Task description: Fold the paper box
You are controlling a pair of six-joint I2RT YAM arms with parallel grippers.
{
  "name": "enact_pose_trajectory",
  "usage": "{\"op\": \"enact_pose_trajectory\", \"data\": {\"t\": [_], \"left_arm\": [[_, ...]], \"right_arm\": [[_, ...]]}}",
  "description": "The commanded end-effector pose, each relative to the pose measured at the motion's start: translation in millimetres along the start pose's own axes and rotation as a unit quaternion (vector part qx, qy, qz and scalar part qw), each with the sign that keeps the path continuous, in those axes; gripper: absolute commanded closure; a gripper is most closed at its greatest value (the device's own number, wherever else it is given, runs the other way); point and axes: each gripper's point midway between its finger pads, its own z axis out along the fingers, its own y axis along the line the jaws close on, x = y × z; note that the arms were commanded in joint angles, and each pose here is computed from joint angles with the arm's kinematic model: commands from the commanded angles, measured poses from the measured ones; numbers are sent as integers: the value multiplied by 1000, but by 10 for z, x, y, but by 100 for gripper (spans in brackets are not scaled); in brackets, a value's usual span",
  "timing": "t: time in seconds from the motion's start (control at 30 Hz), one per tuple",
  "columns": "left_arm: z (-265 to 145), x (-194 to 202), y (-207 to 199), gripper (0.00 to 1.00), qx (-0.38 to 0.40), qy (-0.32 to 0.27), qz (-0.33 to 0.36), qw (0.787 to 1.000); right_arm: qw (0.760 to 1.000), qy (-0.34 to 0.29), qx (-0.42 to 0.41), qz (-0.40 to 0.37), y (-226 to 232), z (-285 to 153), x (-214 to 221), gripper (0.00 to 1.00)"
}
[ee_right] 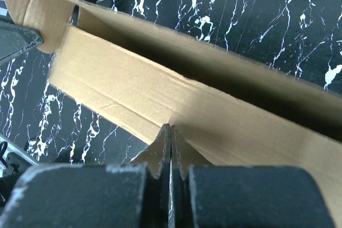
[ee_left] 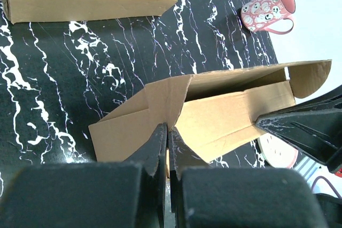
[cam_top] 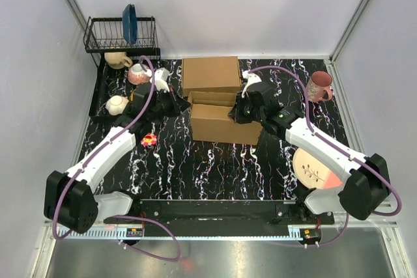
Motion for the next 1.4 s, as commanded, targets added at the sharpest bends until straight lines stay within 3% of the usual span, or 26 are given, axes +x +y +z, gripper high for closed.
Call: {"op": "enact_pose_trajectory", "data": {"t": [0.0, 0.37, 0.9, 1.37], "left_arm": [[-47, -145, -222, 100, 27, -1, 7, 1000], [-84, -240, -319, 100, 37, -5, 12, 999], [8, 40, -102, 100, 34, -16, 21, 999], [-43, 148, 67, 100, 8, -30, 71, 997]], "right_arm": [[998, 41, 50, -18, -249, 108, 301, 100], [997, 42, 57, -24, -269, 110, 326, 100], [997, 38, 56, -25, -243, 73, 313, 100], [997, 38, 59, -30, -244, 70, 329, 100]]}}
